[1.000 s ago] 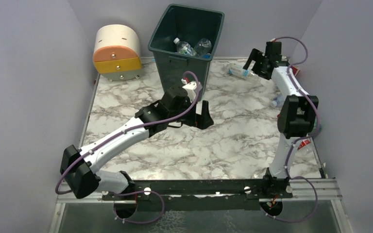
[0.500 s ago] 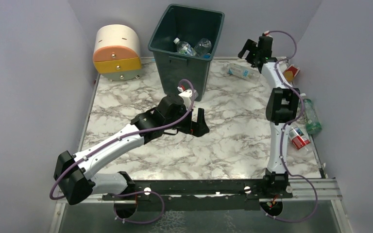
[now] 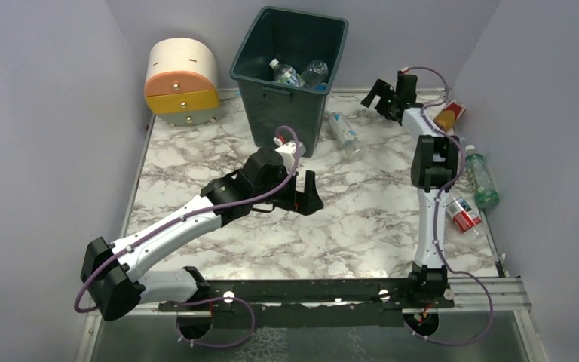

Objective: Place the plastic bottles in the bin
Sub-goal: Pick up the plastic bottle at the center of the board.

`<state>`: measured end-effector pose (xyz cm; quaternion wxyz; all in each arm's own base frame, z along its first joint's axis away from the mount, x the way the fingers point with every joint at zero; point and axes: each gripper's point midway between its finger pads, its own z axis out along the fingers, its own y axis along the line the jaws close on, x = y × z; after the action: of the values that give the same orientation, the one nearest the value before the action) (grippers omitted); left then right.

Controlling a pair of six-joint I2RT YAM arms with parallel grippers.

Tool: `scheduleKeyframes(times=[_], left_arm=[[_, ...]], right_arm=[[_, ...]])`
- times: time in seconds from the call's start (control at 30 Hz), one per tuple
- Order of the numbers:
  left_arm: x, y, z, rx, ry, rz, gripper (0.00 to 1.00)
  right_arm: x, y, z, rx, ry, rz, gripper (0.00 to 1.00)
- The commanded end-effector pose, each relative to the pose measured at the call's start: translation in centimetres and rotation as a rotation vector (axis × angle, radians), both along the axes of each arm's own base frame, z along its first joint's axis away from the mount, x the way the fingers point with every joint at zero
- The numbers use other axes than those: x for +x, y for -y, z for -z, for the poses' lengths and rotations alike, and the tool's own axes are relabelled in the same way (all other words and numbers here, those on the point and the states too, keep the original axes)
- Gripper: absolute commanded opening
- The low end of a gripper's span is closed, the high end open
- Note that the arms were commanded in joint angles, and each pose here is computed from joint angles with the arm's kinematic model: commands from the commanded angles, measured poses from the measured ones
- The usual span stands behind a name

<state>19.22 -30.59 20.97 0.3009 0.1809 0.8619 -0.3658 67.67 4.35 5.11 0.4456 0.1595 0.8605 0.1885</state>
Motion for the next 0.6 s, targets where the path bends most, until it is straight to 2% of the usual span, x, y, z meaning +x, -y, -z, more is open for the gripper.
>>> scheduleKeyframes(times=[0.0,0.3,0.47,0.57], left_arm=[[-0.3,0.4,-1.2,-0.039,0.020,0.012,0.99],[-0.4,0.3,-1.4,-0.055,0.033,0.018,0.99],[-0.6,0.1,-1.6,-0.063,0.041,0.012,0.99],[-0.7,-0.2,-1.6,-0.065,0.042,0.005,0.99]], right_arm=[[-3.8,-3.3,-0.3,0.054,-0.042,-0.129,1.00],[-12.7,-10.6,-1.6,0.146,-0.044,-0.338,1.00],[-15.5,-13.8,-2.3,0.158,-0.047,-0.416,1.00],[-16.0,-14.4,-2.7,0.188,-0.063,-0.402,1.00]])
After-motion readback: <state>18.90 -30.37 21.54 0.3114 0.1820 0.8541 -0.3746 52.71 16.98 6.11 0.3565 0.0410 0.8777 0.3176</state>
